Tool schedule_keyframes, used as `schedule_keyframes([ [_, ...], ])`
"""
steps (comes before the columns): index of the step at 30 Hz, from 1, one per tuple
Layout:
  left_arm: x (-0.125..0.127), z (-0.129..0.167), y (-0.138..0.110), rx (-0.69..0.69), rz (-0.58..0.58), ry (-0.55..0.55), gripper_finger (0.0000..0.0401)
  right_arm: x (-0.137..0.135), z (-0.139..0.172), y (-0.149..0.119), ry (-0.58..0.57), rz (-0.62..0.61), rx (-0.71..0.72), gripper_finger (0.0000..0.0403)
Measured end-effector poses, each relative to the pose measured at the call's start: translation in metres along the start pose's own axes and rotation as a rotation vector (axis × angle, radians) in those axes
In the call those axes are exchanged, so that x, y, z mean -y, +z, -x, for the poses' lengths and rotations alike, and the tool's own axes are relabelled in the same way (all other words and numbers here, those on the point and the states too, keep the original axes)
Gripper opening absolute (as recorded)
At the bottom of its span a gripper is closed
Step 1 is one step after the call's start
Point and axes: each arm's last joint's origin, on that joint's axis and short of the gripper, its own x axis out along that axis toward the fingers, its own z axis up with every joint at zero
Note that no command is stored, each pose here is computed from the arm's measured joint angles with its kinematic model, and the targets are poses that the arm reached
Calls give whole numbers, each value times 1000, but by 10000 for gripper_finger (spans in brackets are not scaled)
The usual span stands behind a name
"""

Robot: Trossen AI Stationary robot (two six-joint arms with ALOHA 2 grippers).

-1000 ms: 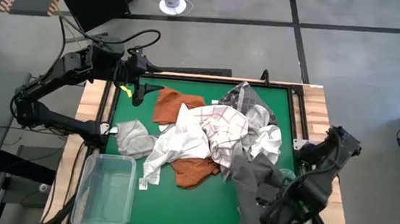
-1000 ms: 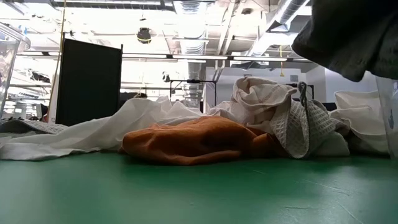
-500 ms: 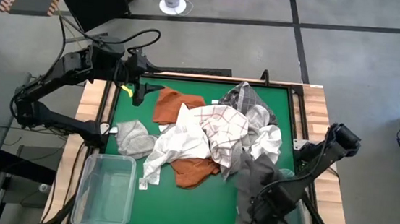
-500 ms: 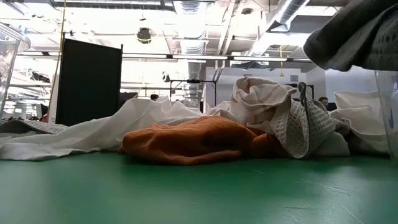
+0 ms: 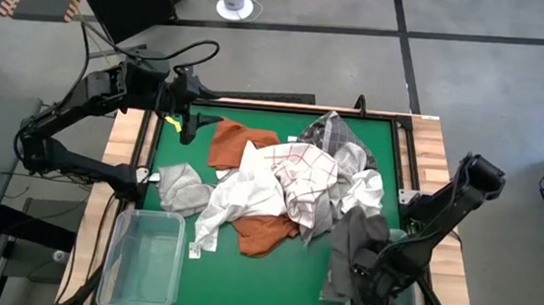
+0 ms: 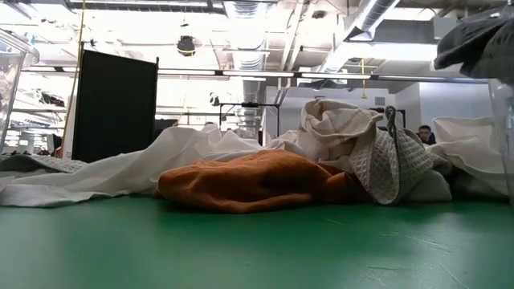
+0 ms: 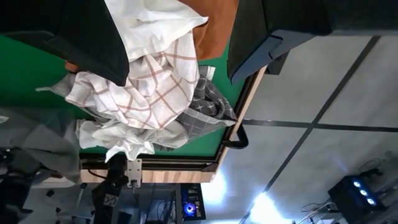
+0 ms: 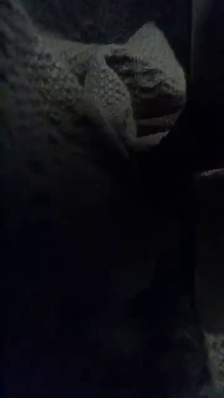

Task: Sort towels by color in basket
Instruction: Put the gray towel into the right transparent bin

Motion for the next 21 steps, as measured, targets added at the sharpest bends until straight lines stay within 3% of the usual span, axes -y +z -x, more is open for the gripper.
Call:
schedule_keyframes([
  [9,0,0,0,-2,10,2,261,-3,-5,14,30,-106,-13,97],
  [13,0,0,0,-2,9,2,261,0,1,18,32,-159,-175,152],
  [16,0,0,0,-2,10,2,261,-4,23,17,19,-202,-251,182],
  [21,0,0,0,-2,10,2,261,-13,82,10,-30,-231,-149,197],
])
